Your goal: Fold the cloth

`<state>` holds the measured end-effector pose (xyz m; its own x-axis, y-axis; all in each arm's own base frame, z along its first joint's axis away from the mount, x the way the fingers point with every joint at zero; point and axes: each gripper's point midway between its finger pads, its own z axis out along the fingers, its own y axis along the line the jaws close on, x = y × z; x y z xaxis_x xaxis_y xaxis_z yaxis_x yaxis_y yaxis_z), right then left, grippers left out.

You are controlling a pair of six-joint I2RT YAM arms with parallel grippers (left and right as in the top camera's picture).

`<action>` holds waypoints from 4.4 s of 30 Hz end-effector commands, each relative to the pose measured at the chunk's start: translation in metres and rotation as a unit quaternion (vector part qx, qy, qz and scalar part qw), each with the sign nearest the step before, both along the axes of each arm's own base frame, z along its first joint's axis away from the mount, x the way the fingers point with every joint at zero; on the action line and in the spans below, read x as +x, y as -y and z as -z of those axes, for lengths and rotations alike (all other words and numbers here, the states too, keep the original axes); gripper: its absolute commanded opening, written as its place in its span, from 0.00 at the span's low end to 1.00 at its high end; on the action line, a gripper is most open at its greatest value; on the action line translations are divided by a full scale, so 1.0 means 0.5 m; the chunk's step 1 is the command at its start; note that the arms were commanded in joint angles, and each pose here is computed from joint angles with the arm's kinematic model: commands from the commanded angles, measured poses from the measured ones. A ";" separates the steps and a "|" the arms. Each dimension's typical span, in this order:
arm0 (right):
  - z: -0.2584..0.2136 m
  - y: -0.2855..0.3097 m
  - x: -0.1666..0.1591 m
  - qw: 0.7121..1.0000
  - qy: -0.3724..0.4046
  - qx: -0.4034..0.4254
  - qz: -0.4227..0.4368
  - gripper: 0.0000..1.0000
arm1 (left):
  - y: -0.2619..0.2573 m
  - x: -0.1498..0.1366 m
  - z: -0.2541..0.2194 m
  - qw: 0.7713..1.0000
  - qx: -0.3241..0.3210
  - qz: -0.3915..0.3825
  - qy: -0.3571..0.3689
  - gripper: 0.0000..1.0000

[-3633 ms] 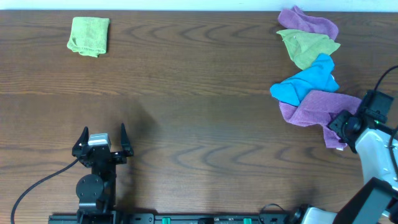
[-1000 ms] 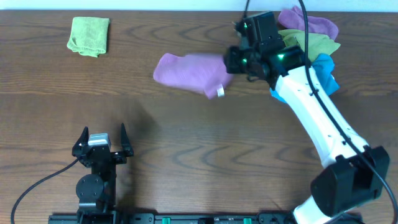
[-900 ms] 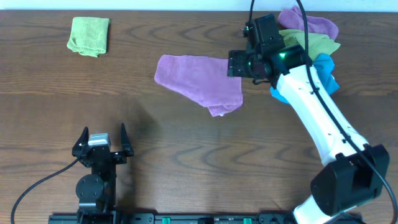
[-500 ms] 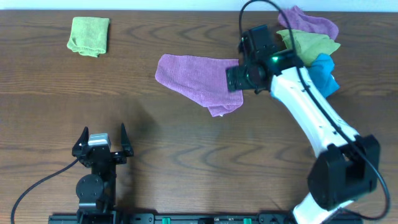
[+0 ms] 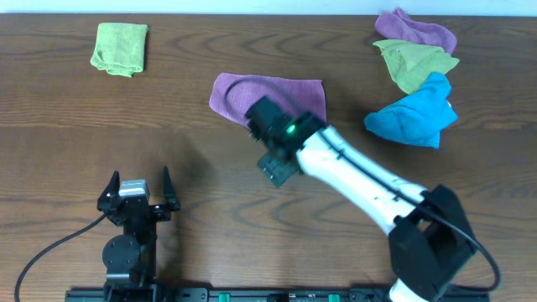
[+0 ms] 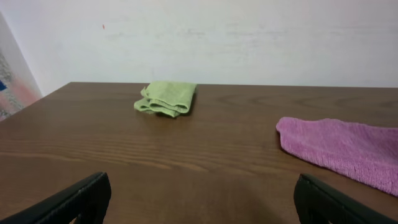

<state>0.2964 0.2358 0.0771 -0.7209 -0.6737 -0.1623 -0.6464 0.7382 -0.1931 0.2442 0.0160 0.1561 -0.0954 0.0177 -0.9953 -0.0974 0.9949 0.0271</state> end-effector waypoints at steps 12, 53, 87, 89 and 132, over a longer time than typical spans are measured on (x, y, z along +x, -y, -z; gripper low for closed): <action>0.045 0.044 0.037 0.990 0.082 -0.090 -0.072 0.46 | -0.017 -0.004 0.037 0.999 0.008 -0.023 -0.030 0.95; 0.131 0.038 0.108 0.991 0.097 -0.080 -0.051 0.41 | -0.017 -0.004 0.036 0.999 0.008 -0.023 -0.029 0.95; 0.063 -0.066 0.064 0.994 0.075 -0.053 -0.065 0.01 | -0.017 -0.004 0.037 0.999 0.008 -0.023 -0.030 0.95; 0.034 -0.097 0.052 0.994 0.066 -0.038 -0.077 0.01 | -0.017 -0.004 0.037 0.999 0.008 -0.023 -0.030 0.95; 0.092 -0.019 -0.057 0.989 -0.139 0.001 -0.051 0.01 | -0.017 -0.004 0.036 0.999 0.008 -0.023 -0.029 0.95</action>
<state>0.2717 0.2451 0.0362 -0.6421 -0.7661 0.0271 -0.7665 0.6422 -0.0073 0.2442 0.0160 0.1561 -0.0954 0.0177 -0.9953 -0.0974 0.9949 0.0271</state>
